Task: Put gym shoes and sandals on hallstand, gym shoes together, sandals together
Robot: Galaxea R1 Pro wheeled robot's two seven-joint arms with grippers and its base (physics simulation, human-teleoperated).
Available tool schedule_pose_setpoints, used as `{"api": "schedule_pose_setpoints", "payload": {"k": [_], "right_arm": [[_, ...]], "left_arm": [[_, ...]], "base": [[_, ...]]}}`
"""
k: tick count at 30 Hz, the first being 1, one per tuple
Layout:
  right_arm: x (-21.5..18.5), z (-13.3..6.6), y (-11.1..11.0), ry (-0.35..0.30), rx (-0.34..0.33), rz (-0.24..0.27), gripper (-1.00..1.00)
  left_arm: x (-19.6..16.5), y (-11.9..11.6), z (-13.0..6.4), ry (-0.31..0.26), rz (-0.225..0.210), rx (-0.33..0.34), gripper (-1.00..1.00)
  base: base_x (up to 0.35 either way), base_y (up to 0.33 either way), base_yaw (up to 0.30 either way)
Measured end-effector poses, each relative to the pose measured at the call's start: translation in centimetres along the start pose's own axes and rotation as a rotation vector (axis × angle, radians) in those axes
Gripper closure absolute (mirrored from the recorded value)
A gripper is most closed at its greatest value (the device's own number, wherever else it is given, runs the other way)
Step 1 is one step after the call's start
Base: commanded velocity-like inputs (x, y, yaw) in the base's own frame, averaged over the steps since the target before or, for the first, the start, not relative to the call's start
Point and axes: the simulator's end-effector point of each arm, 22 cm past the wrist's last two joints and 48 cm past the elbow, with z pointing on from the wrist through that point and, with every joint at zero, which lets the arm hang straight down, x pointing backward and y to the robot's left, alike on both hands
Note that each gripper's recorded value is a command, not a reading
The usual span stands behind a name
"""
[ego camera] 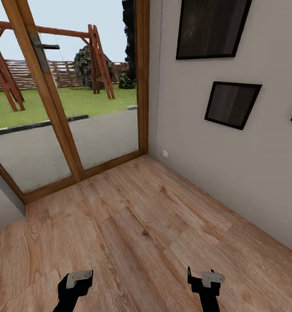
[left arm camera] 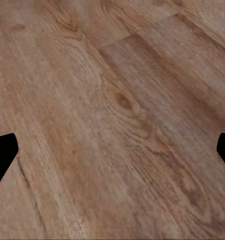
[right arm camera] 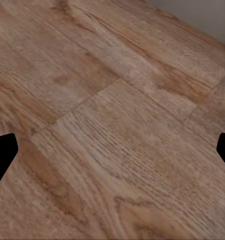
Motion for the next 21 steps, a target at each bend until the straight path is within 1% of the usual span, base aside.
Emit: {"api": "schedule_pose_setpoints", "payload": {"k": [10, 14, 21], "right_arm": [[-0.01, 0.0, 0.0, 0.0, 0.0, 0.0, -1.0], [0.0, 0.02, -0.06, 0.0, 0.001, 0.0, -1.0], [0.01, 0.03, -0.13, 0.0, 0.002, 0.001, -1.0]], "left_arm": [[0.03, 0.0, 0.0, 0.001, 0.0, 0.0, -1.0], [0.03, -0.04, 0.01, 0.001, 0.001, 0.001, -1.0], [0.01, 0.0, 0.02, 0.0, 0.001, 0.001, -1.0]], "base": [[0.236, 0.221, -0.279], [0.114, 0.089, -0.28], [0.03, 0.023, -0.28]]}}
